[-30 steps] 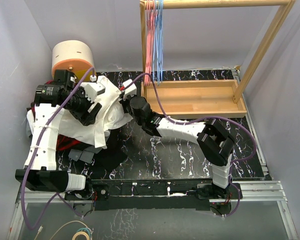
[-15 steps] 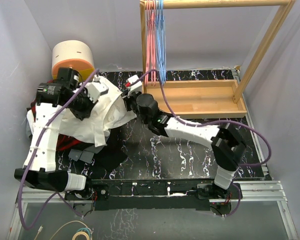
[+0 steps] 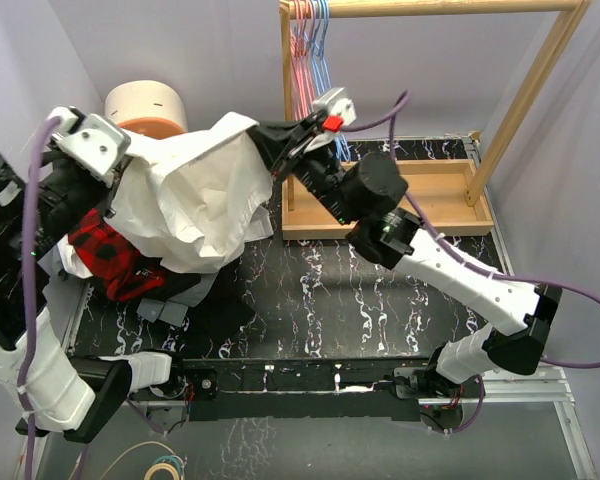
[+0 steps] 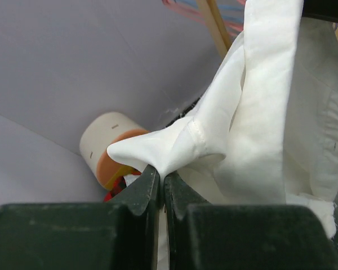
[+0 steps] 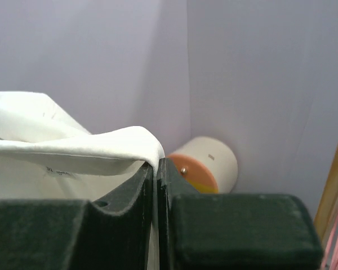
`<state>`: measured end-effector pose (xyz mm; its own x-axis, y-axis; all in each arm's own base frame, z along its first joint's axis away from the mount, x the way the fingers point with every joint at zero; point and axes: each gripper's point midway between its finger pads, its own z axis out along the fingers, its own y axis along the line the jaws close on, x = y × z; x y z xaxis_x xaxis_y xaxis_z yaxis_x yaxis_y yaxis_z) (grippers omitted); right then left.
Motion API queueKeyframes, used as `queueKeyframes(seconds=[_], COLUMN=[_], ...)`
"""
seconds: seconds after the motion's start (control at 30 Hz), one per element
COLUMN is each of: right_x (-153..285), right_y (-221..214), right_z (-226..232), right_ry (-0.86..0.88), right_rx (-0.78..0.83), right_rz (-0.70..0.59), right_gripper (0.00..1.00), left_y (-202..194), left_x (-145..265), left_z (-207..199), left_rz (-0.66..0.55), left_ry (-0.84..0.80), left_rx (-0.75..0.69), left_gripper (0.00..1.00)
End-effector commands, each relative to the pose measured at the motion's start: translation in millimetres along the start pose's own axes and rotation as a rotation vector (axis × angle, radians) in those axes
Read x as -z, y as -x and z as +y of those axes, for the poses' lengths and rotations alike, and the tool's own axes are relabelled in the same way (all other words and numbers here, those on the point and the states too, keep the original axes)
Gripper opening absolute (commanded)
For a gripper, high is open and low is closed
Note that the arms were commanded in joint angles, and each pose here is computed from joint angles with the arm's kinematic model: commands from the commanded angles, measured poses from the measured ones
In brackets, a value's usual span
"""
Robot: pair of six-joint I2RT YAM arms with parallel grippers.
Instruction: Place the shirt on the hanger
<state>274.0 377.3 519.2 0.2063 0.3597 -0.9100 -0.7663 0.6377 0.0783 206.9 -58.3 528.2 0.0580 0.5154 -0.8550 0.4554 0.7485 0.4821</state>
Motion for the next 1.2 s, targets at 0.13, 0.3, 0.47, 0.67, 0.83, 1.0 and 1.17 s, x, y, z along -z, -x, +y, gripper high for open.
queueKeyframes(seconds=[0.13, 0.3, 0.47, 0.67, 0.83, 1.0, 1.17], right_x=[3.0, 17.3, 31.4, 45.7, 46.1, 66.8, 121.8], right_y=[157.4, 207.6, 250.4, 290.4, 270.6, 171.0, 49.9], right_z=[-15.3, -20.2, -22.8, -17.4, -22.0, -34.2, -35.8], right_ry=[-0.077, -0.105, -0.125, -0.1, -0.116, -0.141, -0.123], right_rx=[0.156, 0.201, 0.224, 0.212, 0.205, 0.13, -0.072], right_rz=[-0.278, -0.37, -0.456, -0.556, -0.492, -0.3, -0.079], right_gripper=[0.08, 0.08, 0.08, 0.08, 0.08, 0.08, 0.08], left_y=[113.9, 148.8, 189.5, 214.4, 187.8, 84.1, -17.4], left_x=[19.6, 14.0, 19.3, 20.9, -19.1, -100.1, -129.0], left_z=[27.2, 28.3, 26.8, 35.9, 30.5, -31.8, -101.8], left_rz=[-0.428, -0.565, -0.737, -0.852, -0.724, -0.376, -0.099], left_ry=[0.06, 0.001, -0.077, -0.084, -0.149, -0.465, -0.687], left_rx=[0.024, 0.051, 0.082, 0.104, 0.151, 0.267, 0.375], left_gripper=[0.0, 0.0, 0.0, 0.0, 0.0, 0.0, 0.0])
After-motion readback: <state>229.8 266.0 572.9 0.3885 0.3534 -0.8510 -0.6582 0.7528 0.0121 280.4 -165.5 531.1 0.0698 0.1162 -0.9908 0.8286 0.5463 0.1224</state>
